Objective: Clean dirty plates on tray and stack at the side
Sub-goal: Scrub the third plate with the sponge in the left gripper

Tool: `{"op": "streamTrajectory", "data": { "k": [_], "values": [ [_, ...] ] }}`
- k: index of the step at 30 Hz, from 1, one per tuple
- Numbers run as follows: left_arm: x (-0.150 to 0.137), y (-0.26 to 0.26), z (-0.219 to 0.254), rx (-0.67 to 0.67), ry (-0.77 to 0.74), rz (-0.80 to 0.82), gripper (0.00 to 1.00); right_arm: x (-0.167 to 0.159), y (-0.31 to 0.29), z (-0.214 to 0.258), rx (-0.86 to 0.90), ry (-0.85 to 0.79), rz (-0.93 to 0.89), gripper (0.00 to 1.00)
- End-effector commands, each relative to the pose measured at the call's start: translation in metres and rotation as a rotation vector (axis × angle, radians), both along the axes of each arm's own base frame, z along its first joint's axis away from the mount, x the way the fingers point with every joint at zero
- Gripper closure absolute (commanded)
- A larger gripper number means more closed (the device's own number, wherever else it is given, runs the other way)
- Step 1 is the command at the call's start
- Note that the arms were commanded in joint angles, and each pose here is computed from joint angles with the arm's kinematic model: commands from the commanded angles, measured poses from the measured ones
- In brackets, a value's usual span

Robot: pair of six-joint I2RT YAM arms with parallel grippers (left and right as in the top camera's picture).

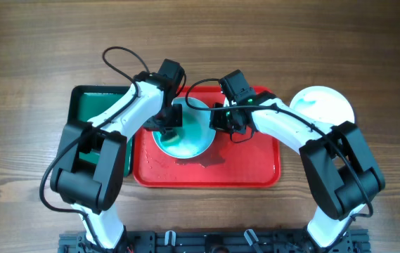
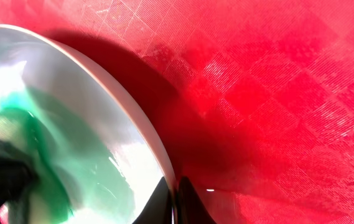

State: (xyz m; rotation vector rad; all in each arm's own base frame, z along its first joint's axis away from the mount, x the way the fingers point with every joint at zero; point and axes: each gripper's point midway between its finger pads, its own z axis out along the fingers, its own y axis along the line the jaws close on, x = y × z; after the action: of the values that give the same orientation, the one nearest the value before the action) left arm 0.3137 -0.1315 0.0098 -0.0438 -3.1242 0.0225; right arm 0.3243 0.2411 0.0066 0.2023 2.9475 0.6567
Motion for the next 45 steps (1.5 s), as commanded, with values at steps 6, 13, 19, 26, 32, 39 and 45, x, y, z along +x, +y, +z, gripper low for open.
{"op": "streamTrajectory", "data": {
  "k": [6,13,19,26,32,39,45],
  "values": [
    [0.011,-0.030,-0.015,-0.143,-0.051,-0.139,0.96,-0.001,-0.007,-0.009,-0.026,0.014,-0.016,0.96],
    [0.027,0.034,-0.012,0.213,-0.177,0.282,0.96,-0.001,-0.007,-0.009,-0.026,0.012,-0.014,0.96],
    [-0.021,-0.058,-0.013,-0.204,0.057,-0.097,0.96,0.000,-0.006,-0.009,-0.023,0.009,-0.014,0.96],
    [0.012,-0.080,-0.008,-0.283,-0.091,-0.149,0.96,-0.001,-0.006,-0.009,-0.021,0.011,-0.011,0.96],
    [0.037,0.009,-0.012,0.135,-0.218,0.235,0.96,0.000,-0.006,-0.009,-0.021,0.009,-0.009,0.96],
    [-0.032,-0.062,-0.009,-0.271,0.120,-0.115,0.96,0.000,-0.006,-0.009,-0.020,0.008,-0.009,0.96],
    [-0.023,-0.114,0.015,-0.595,0.034,-0.352,0.96,0.000,-0.006,-0.009,-0.020,0.007,-0.009,0.96]
  ]
}}
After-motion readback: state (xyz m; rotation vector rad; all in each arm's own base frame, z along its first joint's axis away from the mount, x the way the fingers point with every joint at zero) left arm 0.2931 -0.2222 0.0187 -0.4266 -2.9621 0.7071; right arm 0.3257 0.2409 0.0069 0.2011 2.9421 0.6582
